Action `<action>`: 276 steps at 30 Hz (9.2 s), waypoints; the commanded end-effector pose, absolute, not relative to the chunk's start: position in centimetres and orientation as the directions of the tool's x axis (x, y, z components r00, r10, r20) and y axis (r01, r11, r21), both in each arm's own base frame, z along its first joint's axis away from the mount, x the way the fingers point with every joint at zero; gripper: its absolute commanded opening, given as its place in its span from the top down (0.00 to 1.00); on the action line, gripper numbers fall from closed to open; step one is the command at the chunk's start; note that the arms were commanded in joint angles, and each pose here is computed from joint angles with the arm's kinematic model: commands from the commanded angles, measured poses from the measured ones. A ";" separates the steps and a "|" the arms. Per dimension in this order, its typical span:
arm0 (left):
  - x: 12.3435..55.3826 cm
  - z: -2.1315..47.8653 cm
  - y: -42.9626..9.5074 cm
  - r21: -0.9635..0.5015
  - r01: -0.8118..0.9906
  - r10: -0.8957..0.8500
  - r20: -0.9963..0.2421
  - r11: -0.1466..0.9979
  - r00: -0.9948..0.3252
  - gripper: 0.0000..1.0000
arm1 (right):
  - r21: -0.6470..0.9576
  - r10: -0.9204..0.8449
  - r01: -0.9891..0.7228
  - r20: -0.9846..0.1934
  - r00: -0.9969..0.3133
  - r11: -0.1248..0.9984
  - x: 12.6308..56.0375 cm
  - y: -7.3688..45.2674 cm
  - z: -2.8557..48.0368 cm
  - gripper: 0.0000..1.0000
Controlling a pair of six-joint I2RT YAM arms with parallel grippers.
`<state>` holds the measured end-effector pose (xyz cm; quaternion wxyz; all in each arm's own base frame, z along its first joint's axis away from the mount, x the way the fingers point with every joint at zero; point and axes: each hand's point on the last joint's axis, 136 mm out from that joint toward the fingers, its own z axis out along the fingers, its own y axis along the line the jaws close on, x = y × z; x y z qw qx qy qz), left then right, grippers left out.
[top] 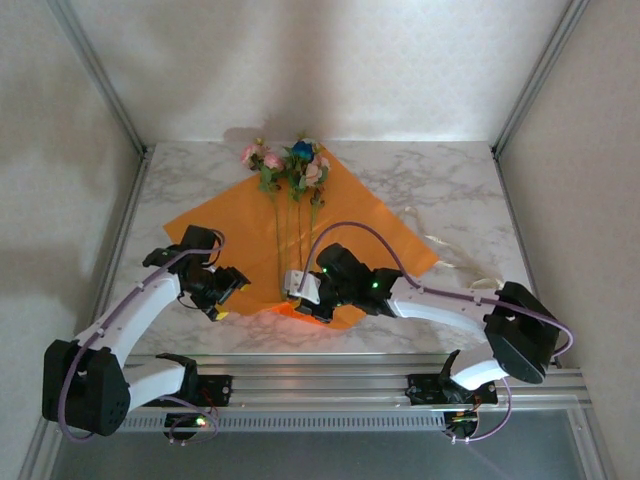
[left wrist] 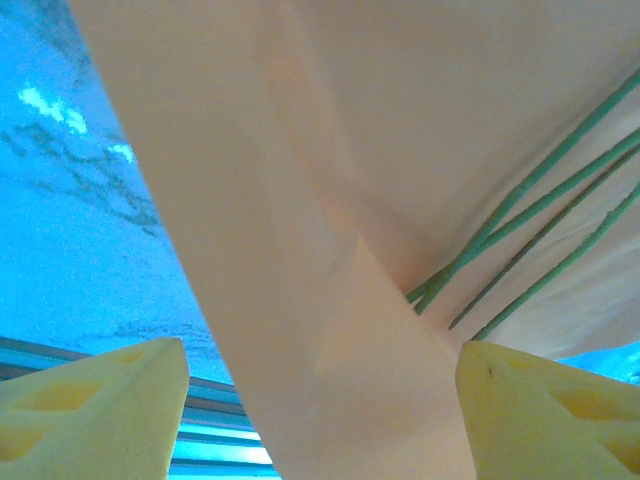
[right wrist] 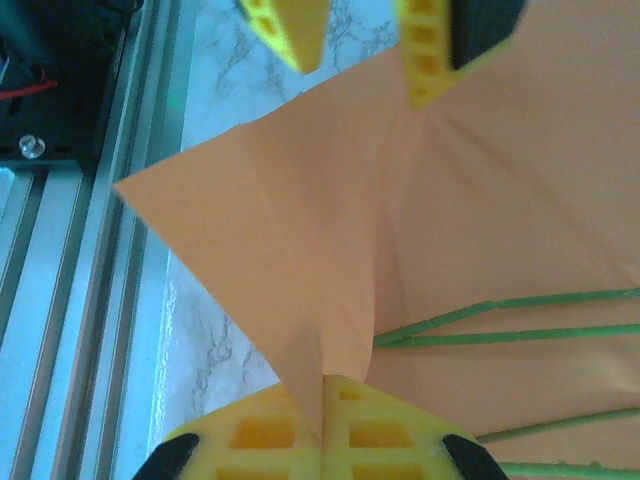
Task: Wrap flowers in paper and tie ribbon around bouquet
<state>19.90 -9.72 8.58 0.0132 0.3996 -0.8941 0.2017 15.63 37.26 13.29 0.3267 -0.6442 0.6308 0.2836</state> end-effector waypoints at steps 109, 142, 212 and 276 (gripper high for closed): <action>22.9 -1.2 -14.6 -0.330 -0.243 -0.234 0.069 0.912 -0.970 0.83 | 0.180 -0.623 -0.884 -0.650 -0.436 0.431 31.3 36.2 8.0 0.72; 19.3 -4.0 -12.5 -0.190 -0.312 -0.281 0.173 0.931 -0.944 0.86 | 0.777 0.717 0.500 0.092 -0.691 0.383 18.7 34.4 5.2 0.48; 20.8 -3.9 -12.4 -0.150 -0.285 -0.257 0.180 0.947 -0.949 0.87 | 0.670 0.900 0.604 -0.270 -0.342 0.431 19.9 21.7 2.8 0.69; 23.2 -2.0 -13.7 -0.221 -0.352 -0.332 0.126 0.909 -0.935 0.86 | 0.622 0.127 -0.091 -0.297 -0.946 0.778 19.1 36.6 11.5 0.97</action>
